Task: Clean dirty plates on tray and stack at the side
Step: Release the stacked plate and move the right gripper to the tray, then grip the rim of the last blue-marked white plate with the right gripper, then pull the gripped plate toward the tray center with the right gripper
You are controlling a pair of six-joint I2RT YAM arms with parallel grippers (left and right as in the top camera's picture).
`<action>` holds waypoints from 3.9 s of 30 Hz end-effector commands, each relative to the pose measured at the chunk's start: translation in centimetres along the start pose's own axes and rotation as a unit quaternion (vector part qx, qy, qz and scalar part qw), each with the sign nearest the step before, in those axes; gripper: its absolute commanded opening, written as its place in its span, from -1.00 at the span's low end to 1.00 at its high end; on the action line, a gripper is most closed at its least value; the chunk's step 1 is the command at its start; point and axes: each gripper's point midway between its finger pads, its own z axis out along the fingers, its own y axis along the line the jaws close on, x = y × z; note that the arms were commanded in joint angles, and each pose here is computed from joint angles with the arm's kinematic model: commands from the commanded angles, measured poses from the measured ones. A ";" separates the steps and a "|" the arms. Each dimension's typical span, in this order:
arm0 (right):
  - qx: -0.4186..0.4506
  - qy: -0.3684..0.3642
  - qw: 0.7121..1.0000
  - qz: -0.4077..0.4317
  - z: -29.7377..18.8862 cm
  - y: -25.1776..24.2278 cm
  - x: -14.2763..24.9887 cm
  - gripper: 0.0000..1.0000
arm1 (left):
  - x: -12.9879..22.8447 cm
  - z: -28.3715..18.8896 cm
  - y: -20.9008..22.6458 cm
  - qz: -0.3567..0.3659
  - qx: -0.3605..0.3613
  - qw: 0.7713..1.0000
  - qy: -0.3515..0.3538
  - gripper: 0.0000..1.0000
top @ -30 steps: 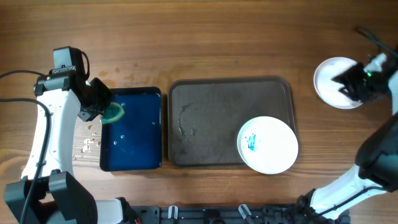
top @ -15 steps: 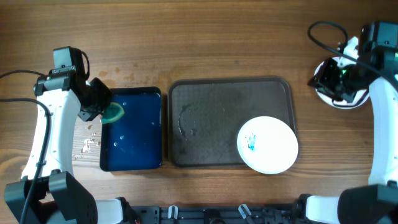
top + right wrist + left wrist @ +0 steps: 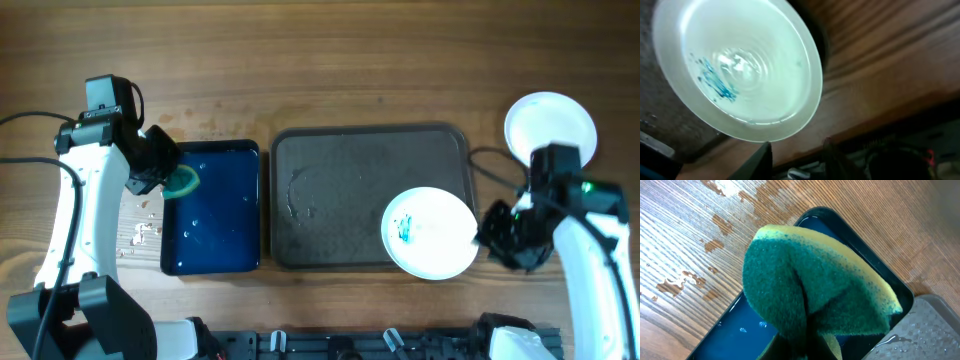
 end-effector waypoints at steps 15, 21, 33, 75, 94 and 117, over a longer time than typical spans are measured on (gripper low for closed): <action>-0.041 0.036 0.998 0.043 5.9 0.4 1.3 -0.36 | -0.4 -0.3 -0.4 0.013 0.004 1.000 -0.004 -0.92; -0.015 0.051 0.998 0.035 7.2 0.3 1.0 -0.29 | -0.2 -0.3 -0.3 0.013 0.002 1.000 -0.002 -0.92; 0.019 0.024 0.999 0.035 8.8 0.7 -0.6 -0.31 | -0.2 -0.3 -0.3 0.013 0.002 1.000 -0.001 -0.92; 0.061 0.026 0.995 0.069 6.8 0.1 -0.8 -0.28 | 0.1 -0.2 -0.1 0.013 -0.002 1.000 0.005 -0.92; 0.019 0.004 1.000 -0.008 8.1 2.3 -3.2 -0.69 | 0.1 -0.2 -0.1 0.013 -0.002 1.000 0.005 -0.91; -0.160 -0.041 0.967 -0.194 11.0 14.8 -7.9 -0.91 | 0.3 -0.2 0.0 0.013 -0.004 1.000 0.008 -0.92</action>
